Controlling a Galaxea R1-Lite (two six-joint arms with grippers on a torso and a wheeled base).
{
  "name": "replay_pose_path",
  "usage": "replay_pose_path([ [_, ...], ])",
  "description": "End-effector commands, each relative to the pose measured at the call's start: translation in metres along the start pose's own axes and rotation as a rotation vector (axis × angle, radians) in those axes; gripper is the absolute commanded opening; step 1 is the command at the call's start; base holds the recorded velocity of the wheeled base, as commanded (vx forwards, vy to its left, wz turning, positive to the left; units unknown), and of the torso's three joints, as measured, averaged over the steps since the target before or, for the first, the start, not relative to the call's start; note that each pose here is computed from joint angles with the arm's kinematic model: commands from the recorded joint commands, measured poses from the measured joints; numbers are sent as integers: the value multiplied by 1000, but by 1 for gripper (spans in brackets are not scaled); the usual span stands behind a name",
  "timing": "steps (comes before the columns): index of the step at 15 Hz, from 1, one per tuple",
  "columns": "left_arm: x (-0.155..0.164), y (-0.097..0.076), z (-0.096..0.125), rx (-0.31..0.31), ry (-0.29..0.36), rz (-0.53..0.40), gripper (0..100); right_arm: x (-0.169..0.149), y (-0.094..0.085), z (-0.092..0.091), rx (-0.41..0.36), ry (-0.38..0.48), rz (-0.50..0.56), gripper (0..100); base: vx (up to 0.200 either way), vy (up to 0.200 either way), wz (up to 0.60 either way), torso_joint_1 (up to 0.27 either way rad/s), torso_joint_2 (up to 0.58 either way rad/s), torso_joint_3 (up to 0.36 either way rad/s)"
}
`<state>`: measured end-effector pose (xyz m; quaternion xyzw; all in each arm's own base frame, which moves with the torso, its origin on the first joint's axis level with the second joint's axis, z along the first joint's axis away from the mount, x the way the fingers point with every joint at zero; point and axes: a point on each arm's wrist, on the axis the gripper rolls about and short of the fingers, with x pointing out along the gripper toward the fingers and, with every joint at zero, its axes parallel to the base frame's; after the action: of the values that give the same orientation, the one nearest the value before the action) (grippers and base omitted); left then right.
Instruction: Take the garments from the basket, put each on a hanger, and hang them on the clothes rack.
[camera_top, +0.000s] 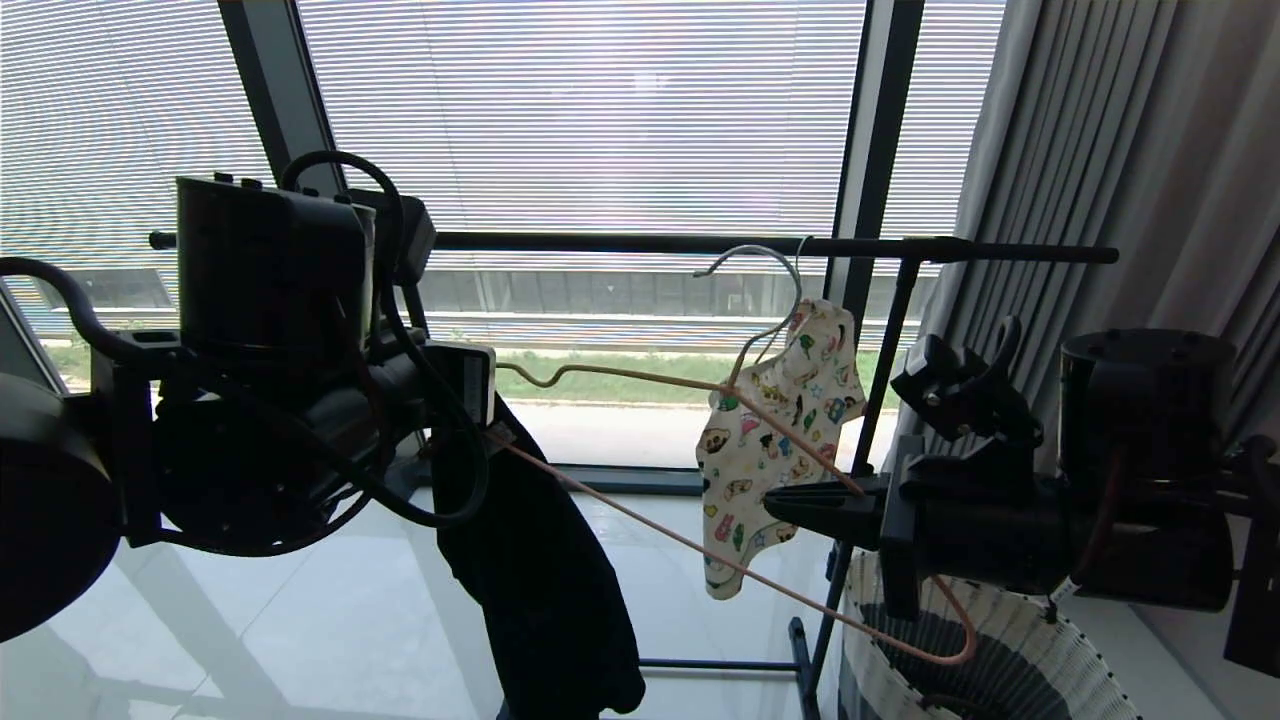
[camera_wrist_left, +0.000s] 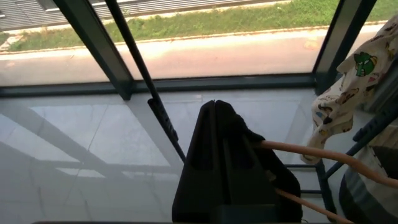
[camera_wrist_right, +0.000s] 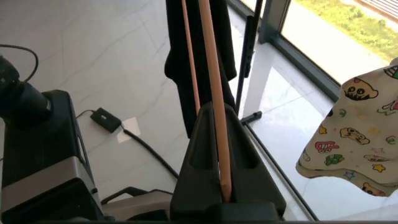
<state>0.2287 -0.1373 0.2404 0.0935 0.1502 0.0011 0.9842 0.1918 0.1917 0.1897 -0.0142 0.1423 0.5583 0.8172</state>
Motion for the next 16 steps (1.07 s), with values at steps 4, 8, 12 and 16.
replay_pose_path([
  [4,-7,-24,7,-26,-27,-80,0,19,5,-8,7,45,33,0,0,0,0,0,0,0],
  [8,-25,-46,12,-71,-52,-174,0,37,4,-3,11,41,32,0,0,0,0,0,0,0],
  [12,-33,-60,14,-76,-62,-228,0,51,7,1,10,34,49,0,0,0,0,0,0,0],
  [16,-33,-68,16,-81,-65,-246,0,60,7,2,43,33,1,0,0,0,0,0,0,0],
])
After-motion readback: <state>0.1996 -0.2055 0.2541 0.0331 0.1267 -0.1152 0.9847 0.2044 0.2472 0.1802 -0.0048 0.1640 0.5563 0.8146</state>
